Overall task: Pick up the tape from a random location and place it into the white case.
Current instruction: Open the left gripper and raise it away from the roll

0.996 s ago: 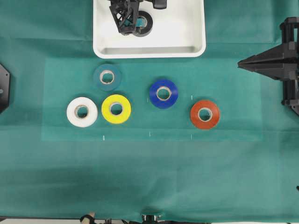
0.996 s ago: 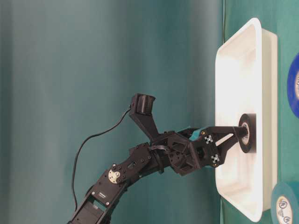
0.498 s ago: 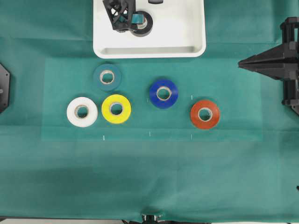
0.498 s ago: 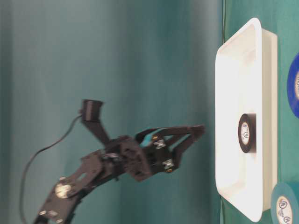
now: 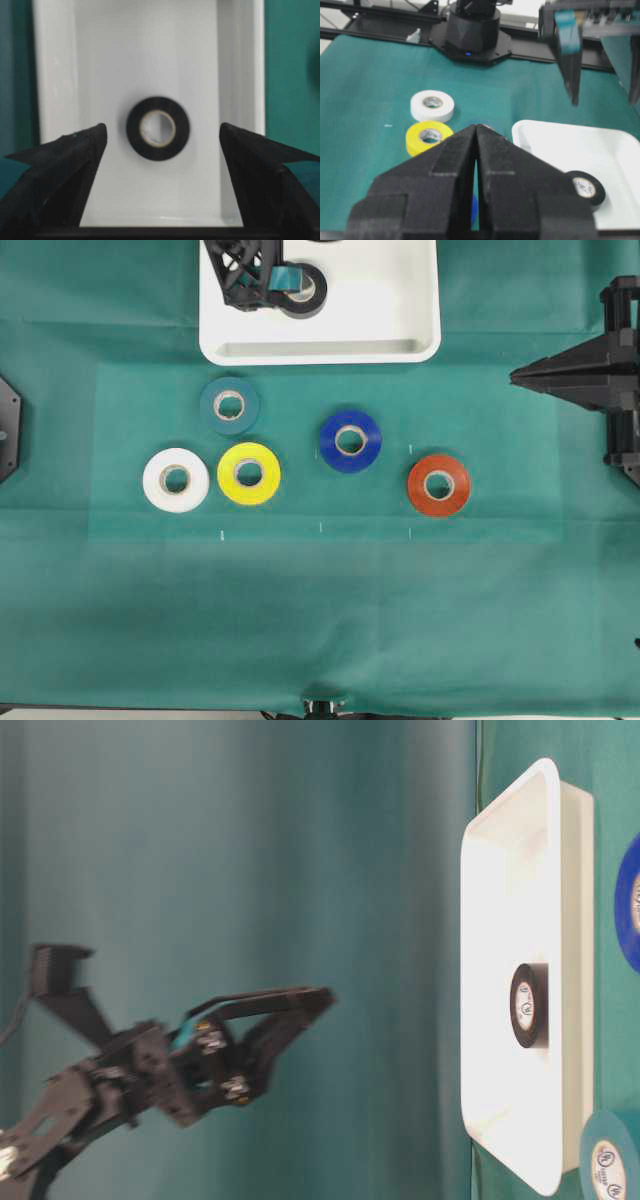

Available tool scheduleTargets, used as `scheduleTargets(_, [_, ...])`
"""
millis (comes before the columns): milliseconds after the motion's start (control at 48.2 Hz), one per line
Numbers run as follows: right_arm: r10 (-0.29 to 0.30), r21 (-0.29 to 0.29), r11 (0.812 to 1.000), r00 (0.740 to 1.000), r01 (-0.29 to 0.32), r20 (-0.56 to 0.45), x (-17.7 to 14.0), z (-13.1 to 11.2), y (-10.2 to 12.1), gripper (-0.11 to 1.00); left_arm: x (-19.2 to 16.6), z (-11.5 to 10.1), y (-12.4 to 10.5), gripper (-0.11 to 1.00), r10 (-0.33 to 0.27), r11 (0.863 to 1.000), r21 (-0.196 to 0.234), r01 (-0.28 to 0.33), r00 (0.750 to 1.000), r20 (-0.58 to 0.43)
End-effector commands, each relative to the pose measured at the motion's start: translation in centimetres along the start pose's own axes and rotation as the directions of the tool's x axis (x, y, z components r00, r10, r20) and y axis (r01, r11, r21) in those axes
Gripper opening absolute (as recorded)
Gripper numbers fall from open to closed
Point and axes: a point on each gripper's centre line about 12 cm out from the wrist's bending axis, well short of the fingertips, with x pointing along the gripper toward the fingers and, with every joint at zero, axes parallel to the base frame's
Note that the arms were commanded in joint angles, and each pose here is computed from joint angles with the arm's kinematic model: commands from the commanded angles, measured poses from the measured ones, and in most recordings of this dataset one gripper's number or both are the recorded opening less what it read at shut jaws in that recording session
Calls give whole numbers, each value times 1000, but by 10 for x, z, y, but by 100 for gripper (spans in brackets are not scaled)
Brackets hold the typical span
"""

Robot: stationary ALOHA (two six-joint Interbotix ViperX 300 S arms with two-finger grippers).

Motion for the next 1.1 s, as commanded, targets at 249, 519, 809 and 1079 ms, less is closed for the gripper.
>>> scheduleTargets(249, [-1, 0, 1000, 1000, 1, 31, 2, 12, 0, 0, -40, 11, 0, 91, 25, 1000, -15, -24, 997, 79])
scheduleTargets(519, [-1, 0, 1000, 1000, 1, 29, 2, 12, 0, 0, -40, 11, 1, 91, 27, 1000, -18, -25, 996, 80])
scheduleTargets(809, [-1, 0, 1000, 1000, 1, 29, 2, 12, 0, 0, -40, 11, -2, 91, 22, 1000, -13, -21, 997, 80])
scheduleTargets(1079, [-1, 0, 1000, 1000, 1, 31, 2, 12, 0, 0, -40, 12, -2, 91, 21, 1000, -12, -21, 997, 80])
